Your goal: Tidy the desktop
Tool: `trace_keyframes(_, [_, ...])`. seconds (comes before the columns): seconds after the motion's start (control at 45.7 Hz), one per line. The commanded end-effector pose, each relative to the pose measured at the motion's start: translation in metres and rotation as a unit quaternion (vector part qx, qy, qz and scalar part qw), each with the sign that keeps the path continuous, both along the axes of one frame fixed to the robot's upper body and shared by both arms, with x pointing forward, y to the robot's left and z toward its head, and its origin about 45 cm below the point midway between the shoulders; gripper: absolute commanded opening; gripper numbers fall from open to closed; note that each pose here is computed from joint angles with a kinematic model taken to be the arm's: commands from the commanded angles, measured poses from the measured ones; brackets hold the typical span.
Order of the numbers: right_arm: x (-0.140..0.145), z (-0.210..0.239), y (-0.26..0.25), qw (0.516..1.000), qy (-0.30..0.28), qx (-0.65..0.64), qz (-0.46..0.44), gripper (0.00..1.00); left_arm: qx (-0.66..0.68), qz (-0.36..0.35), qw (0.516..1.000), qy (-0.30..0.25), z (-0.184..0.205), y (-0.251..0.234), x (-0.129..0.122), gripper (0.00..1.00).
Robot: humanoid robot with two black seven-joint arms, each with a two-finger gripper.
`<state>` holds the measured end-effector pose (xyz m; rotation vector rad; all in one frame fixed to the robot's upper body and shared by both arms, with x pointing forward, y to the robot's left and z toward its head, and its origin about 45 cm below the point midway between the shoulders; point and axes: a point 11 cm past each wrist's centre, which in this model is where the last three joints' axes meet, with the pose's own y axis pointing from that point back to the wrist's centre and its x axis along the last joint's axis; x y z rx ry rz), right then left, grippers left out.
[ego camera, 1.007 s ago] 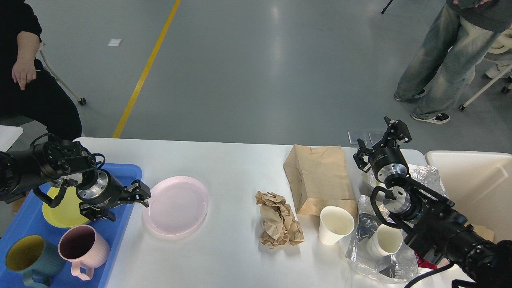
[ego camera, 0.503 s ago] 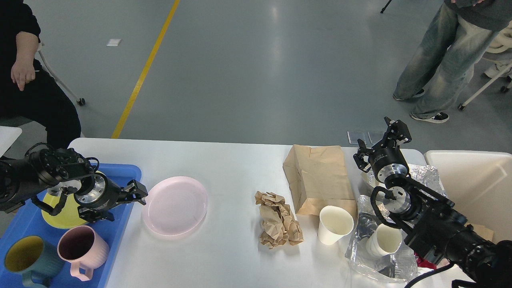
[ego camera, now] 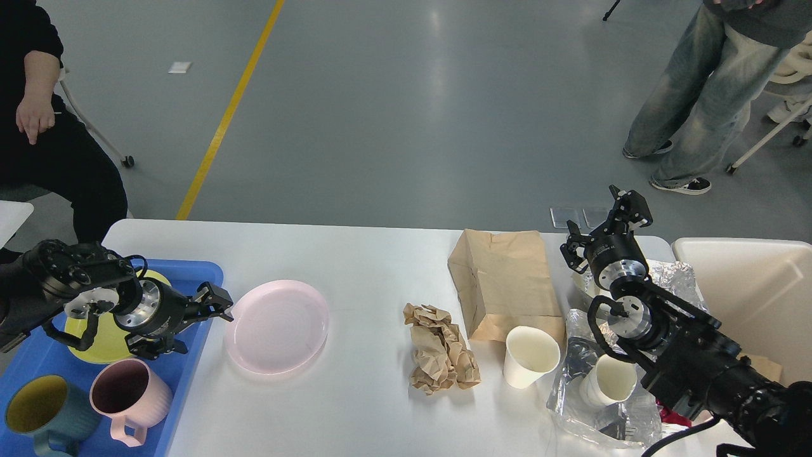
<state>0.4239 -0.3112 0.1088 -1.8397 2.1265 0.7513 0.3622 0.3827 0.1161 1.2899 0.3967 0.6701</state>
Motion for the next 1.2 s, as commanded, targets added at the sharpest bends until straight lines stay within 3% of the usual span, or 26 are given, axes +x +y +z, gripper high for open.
trace_keyframes(0.0, [0.000,0.000,0.000,1.000,0.000,0.000,0.000,1.00,-0.004,0.015,1.000,-0.006,0.001,0.008,0.000,0.93])
trace_keyframes(0.219, [0.000,0.000,0.000,1.000,0.000,0.000,0.000,1.00,-0.013,0.003,1.000,-0.006,0.008,0.001,0.006,0.95])
trace_keyframes(0.416, [0.000,0.000,0.000,1.000,0.000,0.000,0.000,1.00,-0.050,-0.038,0.997,0.044,0.022,-0.010,0.002,0.95])
trace_keyframes(0.7, [0.000,0.000,0.000,1.000,0.000,0.000,0.000,1.00,-0.026,-0.065,0.996,0.060,0.010,-0.018,0.002,0.95])
trace_keyframes(1.182, [0.000,0.000,0.000,1.000,0.000,0.000,0.000,1.00,0.005,-0.055,0.998,0.023,-0.006,-0.015,0.010,0.95])
